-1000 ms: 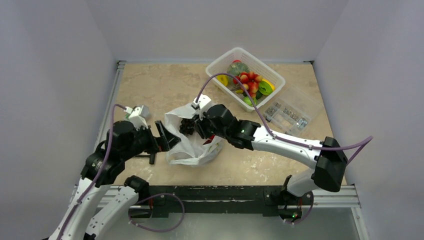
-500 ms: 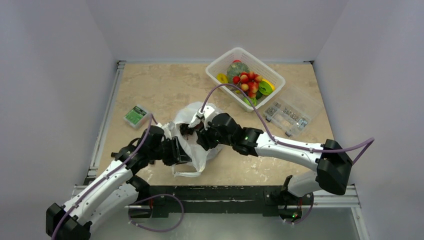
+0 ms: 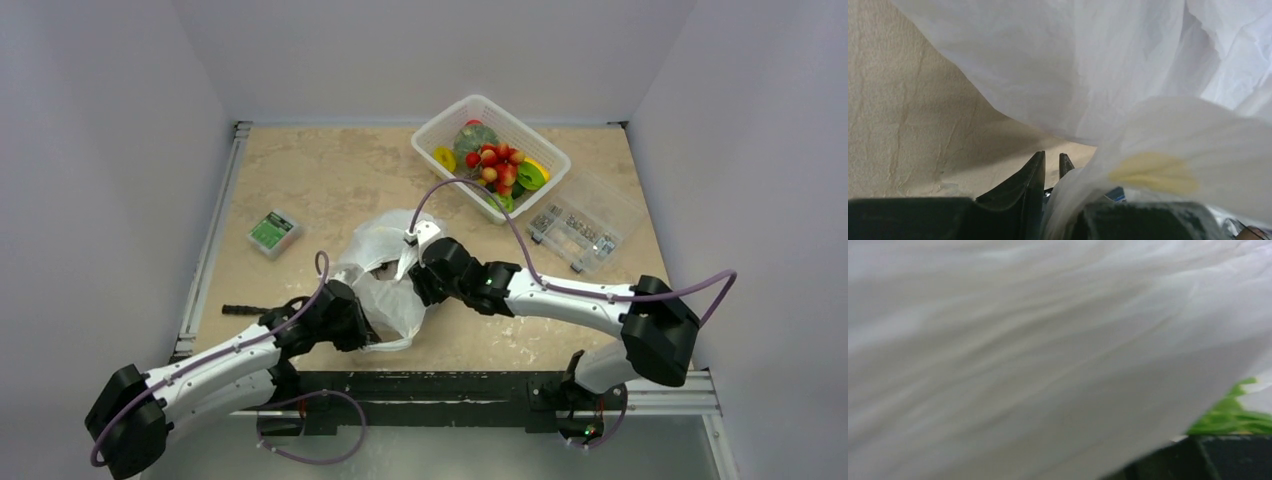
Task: Take the fake fruits out of the plastic bag
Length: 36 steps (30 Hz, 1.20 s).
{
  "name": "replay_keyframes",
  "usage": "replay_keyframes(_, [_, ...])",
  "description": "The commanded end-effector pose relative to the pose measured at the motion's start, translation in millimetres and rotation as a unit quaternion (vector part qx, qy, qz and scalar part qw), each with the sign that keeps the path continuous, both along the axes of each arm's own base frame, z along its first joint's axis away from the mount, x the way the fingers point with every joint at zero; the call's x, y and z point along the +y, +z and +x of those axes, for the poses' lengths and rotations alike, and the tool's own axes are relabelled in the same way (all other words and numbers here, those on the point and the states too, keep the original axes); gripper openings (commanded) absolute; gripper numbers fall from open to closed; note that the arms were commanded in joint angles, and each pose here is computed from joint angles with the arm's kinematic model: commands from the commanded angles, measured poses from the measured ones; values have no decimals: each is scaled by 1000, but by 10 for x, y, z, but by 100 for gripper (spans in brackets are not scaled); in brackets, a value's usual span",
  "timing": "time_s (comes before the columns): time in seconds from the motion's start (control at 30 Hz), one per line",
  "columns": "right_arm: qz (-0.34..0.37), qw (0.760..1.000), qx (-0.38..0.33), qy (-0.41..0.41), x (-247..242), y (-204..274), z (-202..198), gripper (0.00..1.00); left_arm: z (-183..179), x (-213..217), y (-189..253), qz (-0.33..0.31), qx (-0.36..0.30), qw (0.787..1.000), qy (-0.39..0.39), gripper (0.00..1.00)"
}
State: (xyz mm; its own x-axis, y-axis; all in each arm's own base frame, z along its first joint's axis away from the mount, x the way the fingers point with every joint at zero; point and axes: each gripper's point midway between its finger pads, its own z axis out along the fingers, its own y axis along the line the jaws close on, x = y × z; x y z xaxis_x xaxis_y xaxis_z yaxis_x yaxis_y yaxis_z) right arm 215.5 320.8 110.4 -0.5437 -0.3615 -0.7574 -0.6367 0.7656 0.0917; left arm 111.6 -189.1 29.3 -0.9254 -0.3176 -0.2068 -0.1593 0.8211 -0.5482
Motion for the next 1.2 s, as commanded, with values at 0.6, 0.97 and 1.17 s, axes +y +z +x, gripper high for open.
replay_keyframes(0.6, [65, 991, -63, -97, 7, 476, 324, 50, 136, 388, 1604, 42, -202, 976, -72, 98])
replay_keyframes(0.97, [12, 983, -109, -150, 95, 358, 724, 62, 875, 761, 2119, 275, -305, 902, -136, 100])
replay_keyframes(1.17, [-19, 979, -108, -174, 45, 177, 842, 71, 1213, 597, 1998, 245, -287, 911, -167, 97])
